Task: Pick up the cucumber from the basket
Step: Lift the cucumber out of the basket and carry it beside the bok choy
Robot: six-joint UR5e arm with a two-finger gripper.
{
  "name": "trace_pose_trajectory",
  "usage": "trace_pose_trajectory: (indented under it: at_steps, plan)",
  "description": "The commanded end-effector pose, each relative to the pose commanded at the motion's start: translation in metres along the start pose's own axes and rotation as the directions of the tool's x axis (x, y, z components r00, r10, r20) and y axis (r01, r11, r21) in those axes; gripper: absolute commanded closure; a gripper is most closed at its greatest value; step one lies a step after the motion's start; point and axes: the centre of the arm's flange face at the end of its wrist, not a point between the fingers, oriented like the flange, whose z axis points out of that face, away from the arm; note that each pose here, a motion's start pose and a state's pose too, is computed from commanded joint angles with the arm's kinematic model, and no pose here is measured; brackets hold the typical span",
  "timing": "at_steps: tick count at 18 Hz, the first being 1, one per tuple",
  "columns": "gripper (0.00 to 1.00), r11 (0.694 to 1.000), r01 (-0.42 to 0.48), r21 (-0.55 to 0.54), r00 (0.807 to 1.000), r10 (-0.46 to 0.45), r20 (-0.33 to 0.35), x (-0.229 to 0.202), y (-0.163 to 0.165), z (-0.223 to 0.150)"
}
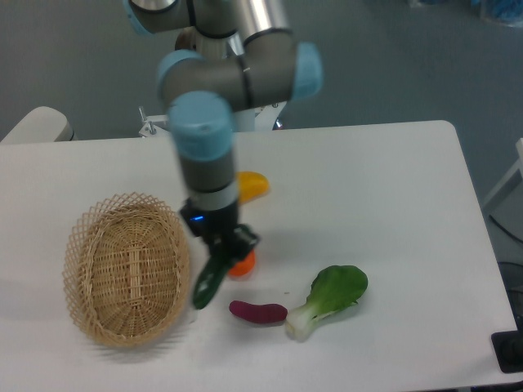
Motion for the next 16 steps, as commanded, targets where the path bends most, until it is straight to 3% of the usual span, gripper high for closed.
trace_pose_trajectory:
  at_steps: [2, 3, 6, 16]
  plan:
    - [0.85, 0.999, -0.034, -0.013, 0.999, 0.034, -0.014, -0.013, 0.023, 0.001]
    - [0.85, 0.996, -0.084, -0.021, 0.996, 0.084, -0.018, -0.032, 0.057, -0.004]
    - [0.85, 0.993, -0.117, -0.025, 0.993, 0.117, -0.014, -0.043, 0.083, -0.007]
    - [0.85, 0.991, -0.133, -0.024, 0.991, 0.133, -0.003, -0.050, 0.090, -0.011]
